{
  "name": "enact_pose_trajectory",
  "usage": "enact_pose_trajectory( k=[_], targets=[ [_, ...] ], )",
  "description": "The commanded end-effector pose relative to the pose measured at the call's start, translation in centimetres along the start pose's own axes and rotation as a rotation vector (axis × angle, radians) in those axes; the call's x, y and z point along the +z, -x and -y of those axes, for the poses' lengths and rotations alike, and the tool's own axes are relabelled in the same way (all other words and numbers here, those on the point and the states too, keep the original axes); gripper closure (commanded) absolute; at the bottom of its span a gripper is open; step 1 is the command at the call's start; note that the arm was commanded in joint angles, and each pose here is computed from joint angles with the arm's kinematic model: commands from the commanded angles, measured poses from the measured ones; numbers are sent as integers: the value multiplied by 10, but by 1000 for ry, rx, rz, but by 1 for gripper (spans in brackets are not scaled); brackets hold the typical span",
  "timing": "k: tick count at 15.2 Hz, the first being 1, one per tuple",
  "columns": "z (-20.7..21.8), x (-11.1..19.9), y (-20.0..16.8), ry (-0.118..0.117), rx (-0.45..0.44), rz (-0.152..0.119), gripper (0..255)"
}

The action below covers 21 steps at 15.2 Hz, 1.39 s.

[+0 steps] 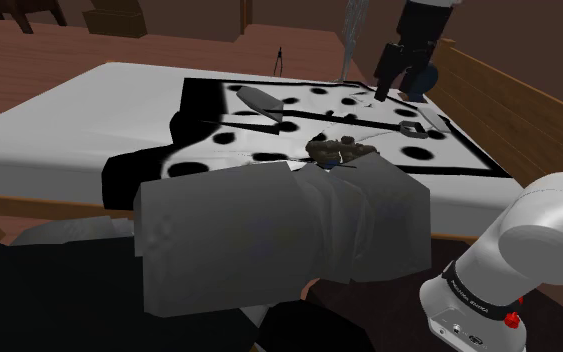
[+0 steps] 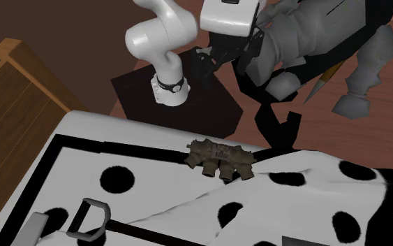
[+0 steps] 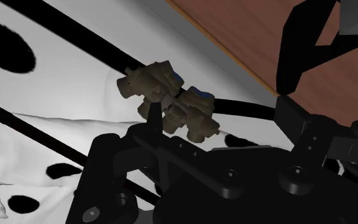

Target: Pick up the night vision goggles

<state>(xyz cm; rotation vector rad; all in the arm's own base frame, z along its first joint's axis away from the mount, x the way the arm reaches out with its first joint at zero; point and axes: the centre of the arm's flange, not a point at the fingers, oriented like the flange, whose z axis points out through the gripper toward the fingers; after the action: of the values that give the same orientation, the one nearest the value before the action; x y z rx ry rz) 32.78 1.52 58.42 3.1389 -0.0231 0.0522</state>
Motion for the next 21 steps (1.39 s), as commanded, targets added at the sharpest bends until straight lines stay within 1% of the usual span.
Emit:
enact_pose_trajectory(
  k=[1,13,21],
  targets=[
    [0,0,0,0,0,0,0],
    [-34,127,-94,-13,-84,31,0],
    [-35,170,-95,-13,-85,32,0]
  ],
)
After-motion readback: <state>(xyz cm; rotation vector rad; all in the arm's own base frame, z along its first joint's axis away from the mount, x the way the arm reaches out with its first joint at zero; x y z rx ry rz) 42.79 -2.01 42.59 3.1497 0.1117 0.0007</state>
